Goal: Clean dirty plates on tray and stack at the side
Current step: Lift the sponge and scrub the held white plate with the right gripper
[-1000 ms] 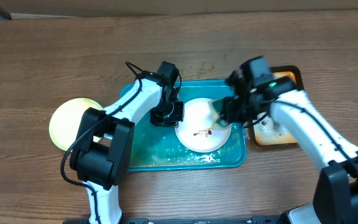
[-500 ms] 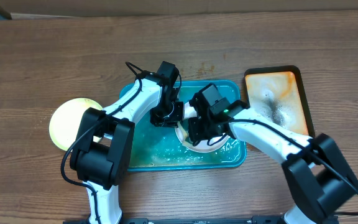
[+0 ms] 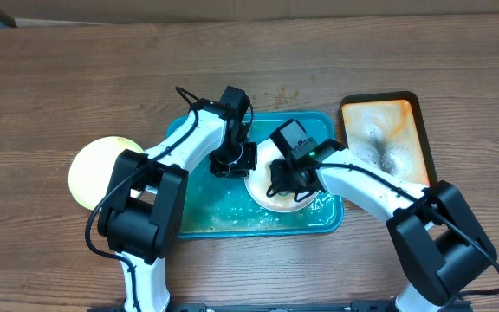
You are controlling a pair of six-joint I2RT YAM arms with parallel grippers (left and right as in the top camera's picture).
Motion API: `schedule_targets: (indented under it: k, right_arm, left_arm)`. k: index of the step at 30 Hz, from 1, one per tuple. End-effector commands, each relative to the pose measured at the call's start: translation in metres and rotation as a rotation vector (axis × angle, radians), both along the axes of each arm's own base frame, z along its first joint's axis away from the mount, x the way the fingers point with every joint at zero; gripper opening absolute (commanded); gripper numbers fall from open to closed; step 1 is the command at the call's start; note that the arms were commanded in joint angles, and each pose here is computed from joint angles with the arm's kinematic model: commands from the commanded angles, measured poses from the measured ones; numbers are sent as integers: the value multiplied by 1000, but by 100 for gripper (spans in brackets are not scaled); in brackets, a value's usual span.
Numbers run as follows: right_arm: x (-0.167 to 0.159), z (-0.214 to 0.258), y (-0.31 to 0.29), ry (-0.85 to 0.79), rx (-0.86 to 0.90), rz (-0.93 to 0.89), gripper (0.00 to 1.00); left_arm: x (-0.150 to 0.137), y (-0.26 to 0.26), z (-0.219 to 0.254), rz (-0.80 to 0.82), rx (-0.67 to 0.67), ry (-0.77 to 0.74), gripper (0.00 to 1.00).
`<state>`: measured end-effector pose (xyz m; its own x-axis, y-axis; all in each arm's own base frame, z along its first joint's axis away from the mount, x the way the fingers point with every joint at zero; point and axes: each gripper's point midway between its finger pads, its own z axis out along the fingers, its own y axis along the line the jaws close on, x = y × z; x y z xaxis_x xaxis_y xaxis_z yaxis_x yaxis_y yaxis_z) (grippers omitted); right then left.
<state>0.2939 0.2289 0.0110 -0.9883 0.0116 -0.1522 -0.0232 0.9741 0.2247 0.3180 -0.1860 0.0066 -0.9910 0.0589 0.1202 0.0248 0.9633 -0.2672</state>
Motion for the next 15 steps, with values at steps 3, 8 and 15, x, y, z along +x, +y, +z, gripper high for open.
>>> schedule_targets:
  k: [3, 8, 15]
  right_arm:
    - [10, -11, -40, -54, -183, 155, 4]
    - [23, -9, -58, -136, -325, 319, 4]
    - [59, 5, -66, -299, -435, 304, 4]
  left_arm:
    - [-10, 9, -12, 16, 48, 45, 4]
    - [-10, 9, -12, 15, 48, 45, 4]
    - [-11, 9, -12, 15, 48, 45, 4]
